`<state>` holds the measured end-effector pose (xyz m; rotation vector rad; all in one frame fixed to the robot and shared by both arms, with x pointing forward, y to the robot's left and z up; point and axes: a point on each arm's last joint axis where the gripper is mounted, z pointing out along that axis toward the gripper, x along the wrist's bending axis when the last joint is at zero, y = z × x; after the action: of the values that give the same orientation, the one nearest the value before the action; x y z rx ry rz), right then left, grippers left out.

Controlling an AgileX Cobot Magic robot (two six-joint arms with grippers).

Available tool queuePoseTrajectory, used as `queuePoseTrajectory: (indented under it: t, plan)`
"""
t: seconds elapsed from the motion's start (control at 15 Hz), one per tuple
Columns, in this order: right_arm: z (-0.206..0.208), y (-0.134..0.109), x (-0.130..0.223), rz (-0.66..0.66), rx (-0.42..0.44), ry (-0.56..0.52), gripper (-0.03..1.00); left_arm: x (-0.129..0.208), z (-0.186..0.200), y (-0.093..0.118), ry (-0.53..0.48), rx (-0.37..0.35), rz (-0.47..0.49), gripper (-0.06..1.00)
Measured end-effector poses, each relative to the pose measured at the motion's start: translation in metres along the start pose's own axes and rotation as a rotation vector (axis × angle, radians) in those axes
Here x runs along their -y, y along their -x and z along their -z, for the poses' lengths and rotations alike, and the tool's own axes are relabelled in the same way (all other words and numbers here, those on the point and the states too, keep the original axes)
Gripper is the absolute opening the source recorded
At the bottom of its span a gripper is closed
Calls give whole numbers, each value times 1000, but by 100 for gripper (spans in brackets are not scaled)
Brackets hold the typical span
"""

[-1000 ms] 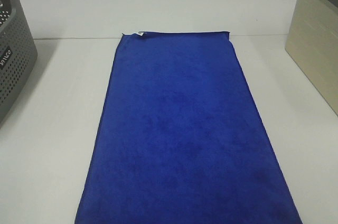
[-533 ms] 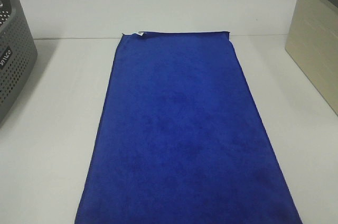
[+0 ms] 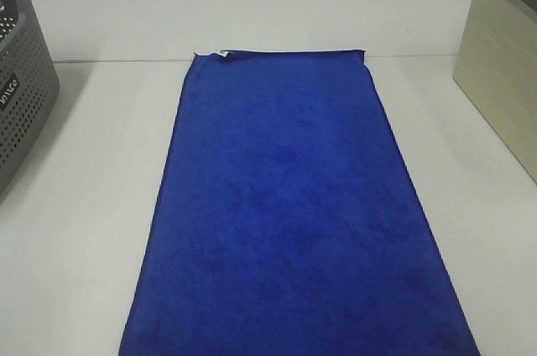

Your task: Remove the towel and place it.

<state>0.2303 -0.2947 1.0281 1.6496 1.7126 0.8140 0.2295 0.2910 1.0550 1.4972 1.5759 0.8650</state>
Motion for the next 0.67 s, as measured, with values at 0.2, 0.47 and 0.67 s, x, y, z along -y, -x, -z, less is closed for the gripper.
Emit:
queuePoseTrajectory:
  t: [0.2, 0.47, 0.67]
  plan:
    - [0, -1, 0, -2, -7, 0, 80, -1, 0, 1, 10, 7, -3, 75]
    - [0, -1, 0, -2, -7, 0, 80, -1, 0, 0, 15, 0, -12, 75]
    - [0, -1, 0, -2, -7, 0, 80, -1, 0, -2, 15, -16, -27, 75]
